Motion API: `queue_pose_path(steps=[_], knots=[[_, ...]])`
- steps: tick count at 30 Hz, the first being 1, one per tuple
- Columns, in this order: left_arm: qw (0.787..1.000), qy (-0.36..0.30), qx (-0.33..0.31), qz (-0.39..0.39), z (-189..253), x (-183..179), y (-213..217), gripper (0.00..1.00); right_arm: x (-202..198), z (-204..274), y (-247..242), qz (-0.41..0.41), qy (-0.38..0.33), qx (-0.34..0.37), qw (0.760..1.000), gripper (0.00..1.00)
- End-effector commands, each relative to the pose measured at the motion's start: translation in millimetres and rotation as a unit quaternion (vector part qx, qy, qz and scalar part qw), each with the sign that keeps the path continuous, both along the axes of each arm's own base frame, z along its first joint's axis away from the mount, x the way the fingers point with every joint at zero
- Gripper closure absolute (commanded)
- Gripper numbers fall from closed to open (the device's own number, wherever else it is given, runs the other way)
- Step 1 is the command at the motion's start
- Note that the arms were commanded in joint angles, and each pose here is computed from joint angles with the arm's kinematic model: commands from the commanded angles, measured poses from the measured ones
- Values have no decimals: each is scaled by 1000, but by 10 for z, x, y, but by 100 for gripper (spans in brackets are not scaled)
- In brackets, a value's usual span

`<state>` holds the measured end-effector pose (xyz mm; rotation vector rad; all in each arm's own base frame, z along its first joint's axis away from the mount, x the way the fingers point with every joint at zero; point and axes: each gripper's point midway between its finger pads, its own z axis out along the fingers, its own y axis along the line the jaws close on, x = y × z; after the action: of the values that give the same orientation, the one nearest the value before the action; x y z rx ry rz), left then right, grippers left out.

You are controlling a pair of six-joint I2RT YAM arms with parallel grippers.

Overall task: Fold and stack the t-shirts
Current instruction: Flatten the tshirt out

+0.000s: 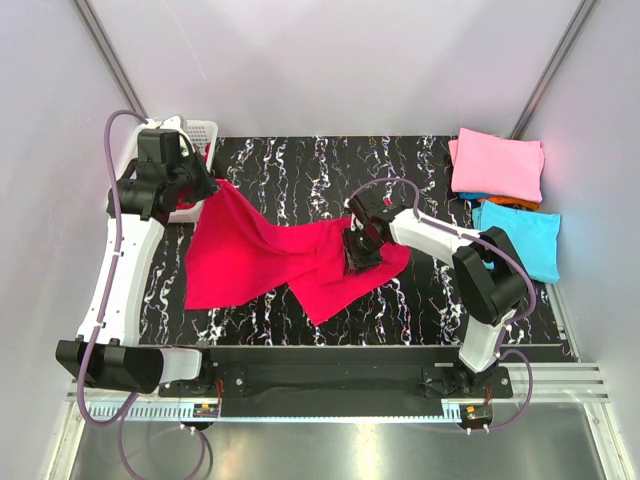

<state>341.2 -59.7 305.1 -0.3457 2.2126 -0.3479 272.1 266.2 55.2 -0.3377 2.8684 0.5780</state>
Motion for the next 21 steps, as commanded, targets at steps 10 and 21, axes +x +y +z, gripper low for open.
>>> queue_pose_path(steps=[10, 21], knots=[[1000, -24, 11, -12, 81, 12, 6, 100, 109, -70, -192, -84, -17, -39, 996, 59], [1000, -21, 15, -11, 57, 4, 17, 100, -22, -228, -195, -86, 24, -43, 995, 61]])
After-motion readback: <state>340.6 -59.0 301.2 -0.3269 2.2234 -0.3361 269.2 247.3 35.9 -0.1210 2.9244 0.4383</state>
